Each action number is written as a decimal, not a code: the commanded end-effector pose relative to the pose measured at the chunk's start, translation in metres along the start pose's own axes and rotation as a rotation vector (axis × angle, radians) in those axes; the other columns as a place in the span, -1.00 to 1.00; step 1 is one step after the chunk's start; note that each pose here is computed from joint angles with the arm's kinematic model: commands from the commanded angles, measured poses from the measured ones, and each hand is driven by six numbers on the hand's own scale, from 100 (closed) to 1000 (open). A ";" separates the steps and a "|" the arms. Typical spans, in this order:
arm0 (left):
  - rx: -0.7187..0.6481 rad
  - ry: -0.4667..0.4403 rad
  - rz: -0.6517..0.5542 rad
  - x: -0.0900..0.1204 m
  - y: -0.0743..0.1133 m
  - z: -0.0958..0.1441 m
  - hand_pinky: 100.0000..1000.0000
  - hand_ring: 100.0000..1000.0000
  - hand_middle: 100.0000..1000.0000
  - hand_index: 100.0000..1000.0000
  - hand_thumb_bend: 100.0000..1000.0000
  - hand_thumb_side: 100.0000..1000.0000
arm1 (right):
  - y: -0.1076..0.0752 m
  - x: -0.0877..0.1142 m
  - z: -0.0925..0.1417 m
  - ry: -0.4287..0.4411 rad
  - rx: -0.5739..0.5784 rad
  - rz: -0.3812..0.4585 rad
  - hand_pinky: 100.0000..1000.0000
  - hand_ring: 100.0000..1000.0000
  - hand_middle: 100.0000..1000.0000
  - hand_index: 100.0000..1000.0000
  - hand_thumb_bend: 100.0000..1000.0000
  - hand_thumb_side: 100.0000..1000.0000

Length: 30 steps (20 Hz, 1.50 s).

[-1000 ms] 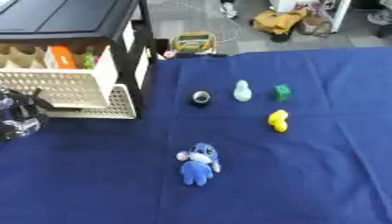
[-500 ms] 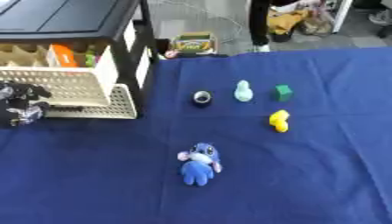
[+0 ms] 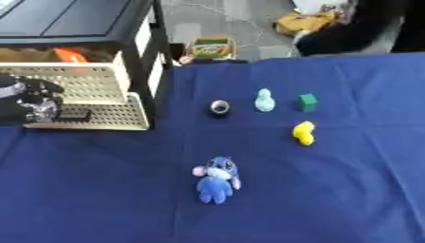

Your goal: Pick up objects from table and place into drawer.

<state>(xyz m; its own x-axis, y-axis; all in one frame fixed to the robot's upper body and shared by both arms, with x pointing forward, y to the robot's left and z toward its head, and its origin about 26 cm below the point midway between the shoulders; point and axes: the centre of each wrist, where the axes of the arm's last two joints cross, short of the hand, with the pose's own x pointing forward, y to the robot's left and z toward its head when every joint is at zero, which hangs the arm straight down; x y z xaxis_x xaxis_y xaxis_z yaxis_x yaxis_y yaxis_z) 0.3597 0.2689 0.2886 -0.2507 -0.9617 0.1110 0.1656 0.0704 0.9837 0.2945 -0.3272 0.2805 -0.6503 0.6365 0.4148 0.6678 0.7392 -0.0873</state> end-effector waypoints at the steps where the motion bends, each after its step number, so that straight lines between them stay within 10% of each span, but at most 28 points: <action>1: 0.047 0.018 -0.020 -0.001 0.010 -0.001 0.07 0.27 0.37 0.89 -1.00 1.00 | -0.004 0.006 -0.007 -0.030 -0.011 -0.003 -0.14 0.16 0.09 0.46 -0.59 0.74; 16: 0.150 0.014 -0.020 0.004 0.010 -0.011 0.12 0.20 0.34 0.86 -1.00 1.00 | -0.005 0.005 -0.006 -0.027 -0.001 -0.007 -0.15 0.15 0.08 0.46 -0.57 0.74; 30: 0.323 -0.357 0.004 0.046 0.038 0.057 0.02 -0.18 -0.05 0.58 -1.00 1.00 | -0.004 0.004 -0.004 0.003 0.002 -0.014 -0.13 0.16 0.09 0.47 -0.60 0.78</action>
<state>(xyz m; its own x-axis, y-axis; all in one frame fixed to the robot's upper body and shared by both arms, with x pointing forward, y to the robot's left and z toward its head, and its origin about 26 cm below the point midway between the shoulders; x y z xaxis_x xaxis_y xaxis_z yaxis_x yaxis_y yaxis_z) 0.3075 0.2399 0.3284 -0.5419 -0.8326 0.1148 -0.0832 0.1891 0.9784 0.2946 -0.3276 0.2764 -0.6458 0.6239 0.4400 0.6571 0.7477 -0.0958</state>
